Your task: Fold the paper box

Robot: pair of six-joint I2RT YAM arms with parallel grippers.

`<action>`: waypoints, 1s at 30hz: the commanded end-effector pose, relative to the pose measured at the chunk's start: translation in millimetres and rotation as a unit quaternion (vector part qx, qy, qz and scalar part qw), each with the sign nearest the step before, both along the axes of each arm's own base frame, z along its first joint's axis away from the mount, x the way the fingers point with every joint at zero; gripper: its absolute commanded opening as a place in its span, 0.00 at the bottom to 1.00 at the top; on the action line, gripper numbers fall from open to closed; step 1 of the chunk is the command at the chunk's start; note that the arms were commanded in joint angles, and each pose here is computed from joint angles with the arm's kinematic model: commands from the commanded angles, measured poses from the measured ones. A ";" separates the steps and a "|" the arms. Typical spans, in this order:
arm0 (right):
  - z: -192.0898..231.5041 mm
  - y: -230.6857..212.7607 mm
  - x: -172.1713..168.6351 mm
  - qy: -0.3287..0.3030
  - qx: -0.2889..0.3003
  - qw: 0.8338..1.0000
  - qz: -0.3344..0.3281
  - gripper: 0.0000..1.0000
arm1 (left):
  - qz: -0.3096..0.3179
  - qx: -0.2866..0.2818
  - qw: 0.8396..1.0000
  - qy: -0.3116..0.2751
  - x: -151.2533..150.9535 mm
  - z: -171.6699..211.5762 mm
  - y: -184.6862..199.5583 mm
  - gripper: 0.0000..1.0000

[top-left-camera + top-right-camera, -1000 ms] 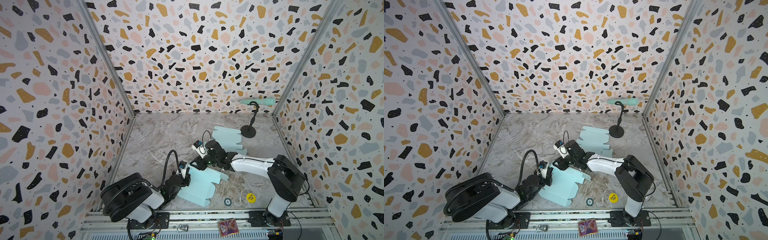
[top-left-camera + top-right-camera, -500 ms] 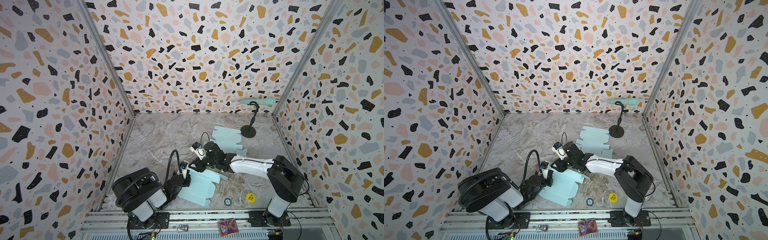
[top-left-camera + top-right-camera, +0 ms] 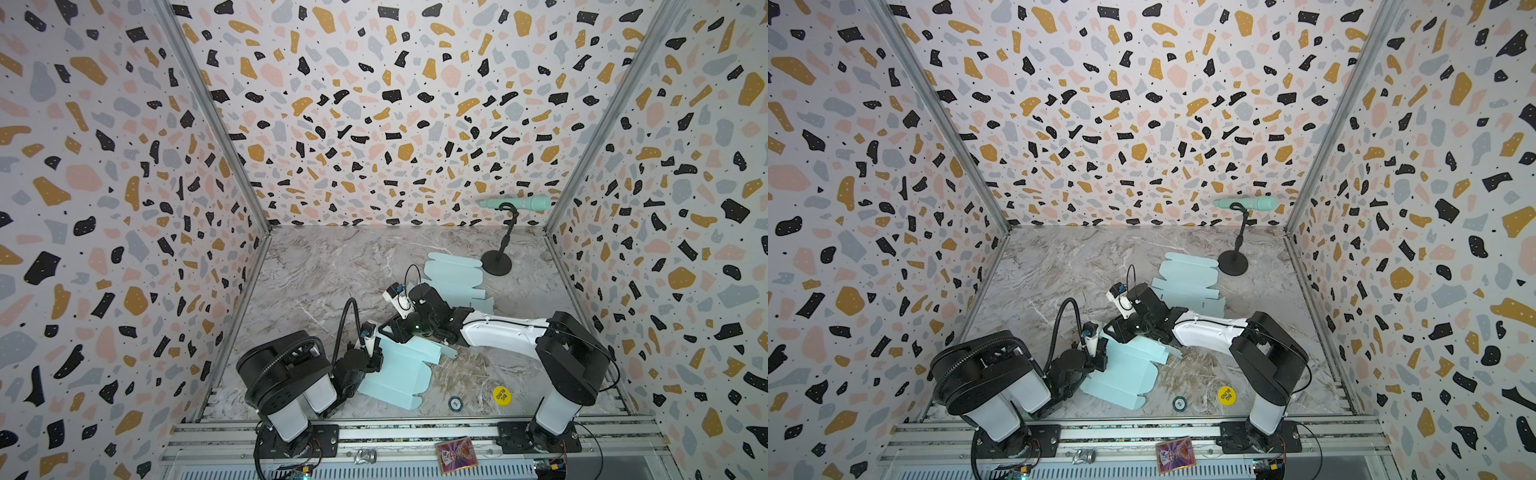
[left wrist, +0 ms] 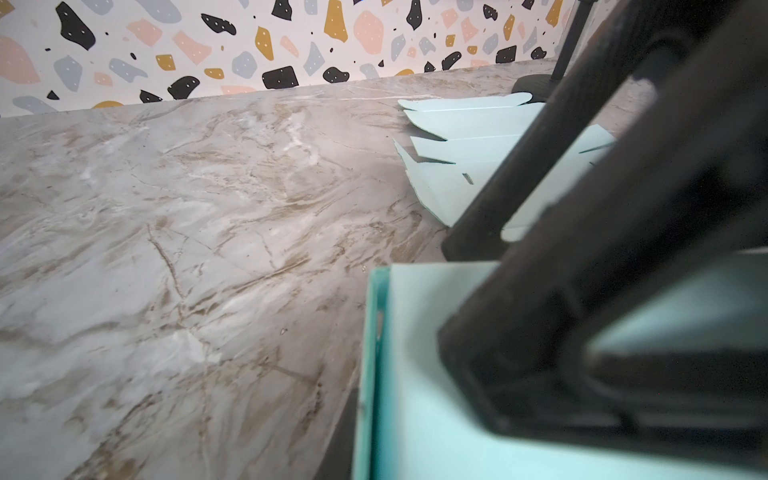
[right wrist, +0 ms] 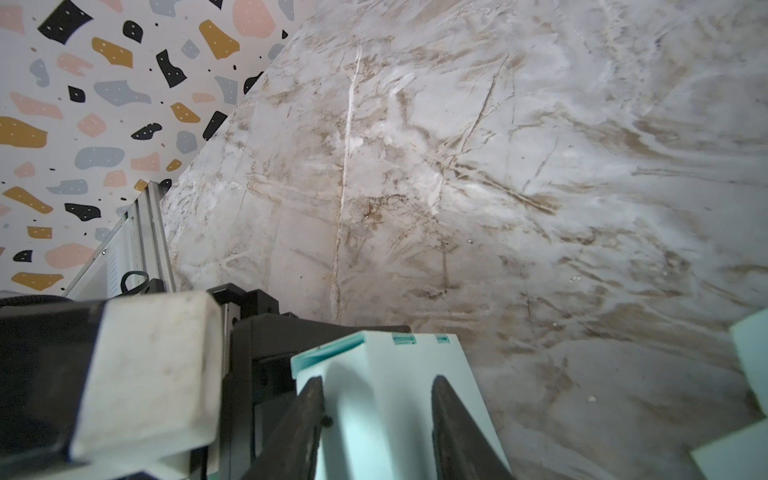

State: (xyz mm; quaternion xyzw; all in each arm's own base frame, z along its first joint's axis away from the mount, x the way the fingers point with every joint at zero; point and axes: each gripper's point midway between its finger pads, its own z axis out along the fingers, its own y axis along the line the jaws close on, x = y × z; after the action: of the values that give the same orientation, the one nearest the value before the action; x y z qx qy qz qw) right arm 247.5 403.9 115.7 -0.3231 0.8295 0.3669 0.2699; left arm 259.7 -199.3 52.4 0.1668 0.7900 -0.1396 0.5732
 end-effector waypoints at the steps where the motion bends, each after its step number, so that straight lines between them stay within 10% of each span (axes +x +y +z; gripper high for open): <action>1: -44.9 -33.0 -14.6 0.038 -0.087 0.995 -0.022 0.43 | -0.012 -0.031 0.999 -0.018 1.4 15.5 -9.7 0.19; 18: -16.9 -30.0 -8.2 0.015 -0.062 0.998 -0.028 0.43 | -0.009 -0.048 0.998 -0.027 3.1 35.9 -10.6 0.06; 30: 133.3 -111.9 -13.6 -0.167 -0.054 0.973 -0.151 0.34 | 0.086 -0.109 0.990 0.018 11.7 71.2 11.6 0.02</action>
State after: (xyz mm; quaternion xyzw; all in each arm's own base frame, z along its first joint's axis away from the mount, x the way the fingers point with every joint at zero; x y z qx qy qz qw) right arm 233.6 332.6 232.0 -0.2860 0.8168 0.2923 0.4070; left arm 265.2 -196.0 115.5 0.0864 0.7772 -0.1859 0.5949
